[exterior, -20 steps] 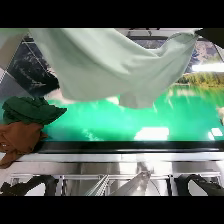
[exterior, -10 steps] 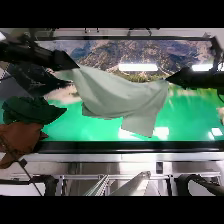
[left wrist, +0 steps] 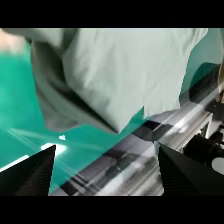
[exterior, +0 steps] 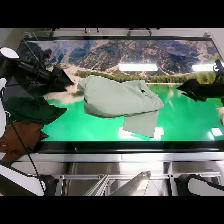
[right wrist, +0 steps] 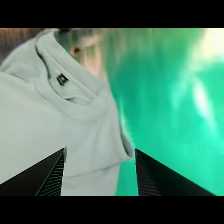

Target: Fold the shirts.

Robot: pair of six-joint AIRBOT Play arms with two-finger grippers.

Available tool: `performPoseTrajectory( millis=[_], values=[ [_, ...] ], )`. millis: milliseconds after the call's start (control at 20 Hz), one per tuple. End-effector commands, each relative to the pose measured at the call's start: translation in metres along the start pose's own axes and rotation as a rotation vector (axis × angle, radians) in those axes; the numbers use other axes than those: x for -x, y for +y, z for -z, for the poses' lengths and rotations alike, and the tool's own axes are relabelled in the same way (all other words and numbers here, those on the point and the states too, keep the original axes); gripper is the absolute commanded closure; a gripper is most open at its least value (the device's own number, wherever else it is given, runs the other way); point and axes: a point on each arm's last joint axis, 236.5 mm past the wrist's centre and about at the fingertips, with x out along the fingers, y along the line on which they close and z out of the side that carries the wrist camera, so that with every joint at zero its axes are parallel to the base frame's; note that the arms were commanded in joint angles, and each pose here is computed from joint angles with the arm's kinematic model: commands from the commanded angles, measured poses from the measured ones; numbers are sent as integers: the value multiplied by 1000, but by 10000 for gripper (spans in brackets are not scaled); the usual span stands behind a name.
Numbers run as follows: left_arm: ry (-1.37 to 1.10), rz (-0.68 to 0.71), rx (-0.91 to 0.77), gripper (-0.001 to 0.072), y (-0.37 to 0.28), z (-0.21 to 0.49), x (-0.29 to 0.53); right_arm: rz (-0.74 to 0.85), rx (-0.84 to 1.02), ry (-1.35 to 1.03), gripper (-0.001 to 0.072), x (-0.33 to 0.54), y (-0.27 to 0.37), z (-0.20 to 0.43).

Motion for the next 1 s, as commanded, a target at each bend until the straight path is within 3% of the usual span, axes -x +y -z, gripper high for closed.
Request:
performPoseTrajectory(
  millis=[0,350,400,450,500,700,750,850,900,950],
  values=[
    [106,42,124,6,20,50,-23,72,-63,142,227,-10,-41,45],
    [72,-29,174,6,51,72,-109,51,-95,364,229,-59,-36,126],
    [54,-50,167,6,53,68,-117,39,-85,386,257,-67,-28,132],
    [40,-62,160,6,54,64,-123,26,-77,402,373,-74,-20,138],
    [38,-69,150,6,54,59,-128,18,-69,411,427,-82,-13,142],
    [66,-71,129,7,58,36,-150,-17,-62,418,426,-111,11,153],
    [67,-72,127,87,58,28,-155,-43,-57,408,426,-115,18,152],
    [84,-62,107,542,56,18,-158,-109,-66,383,428,-119,35,147],
    [101,-52,94,681,52,15,-157,-135,-68,372,451,-119,41,144],
    [129,-39,81,706,48,16,-154,-161,-65,372,543,-118,47,144]
  ],
)
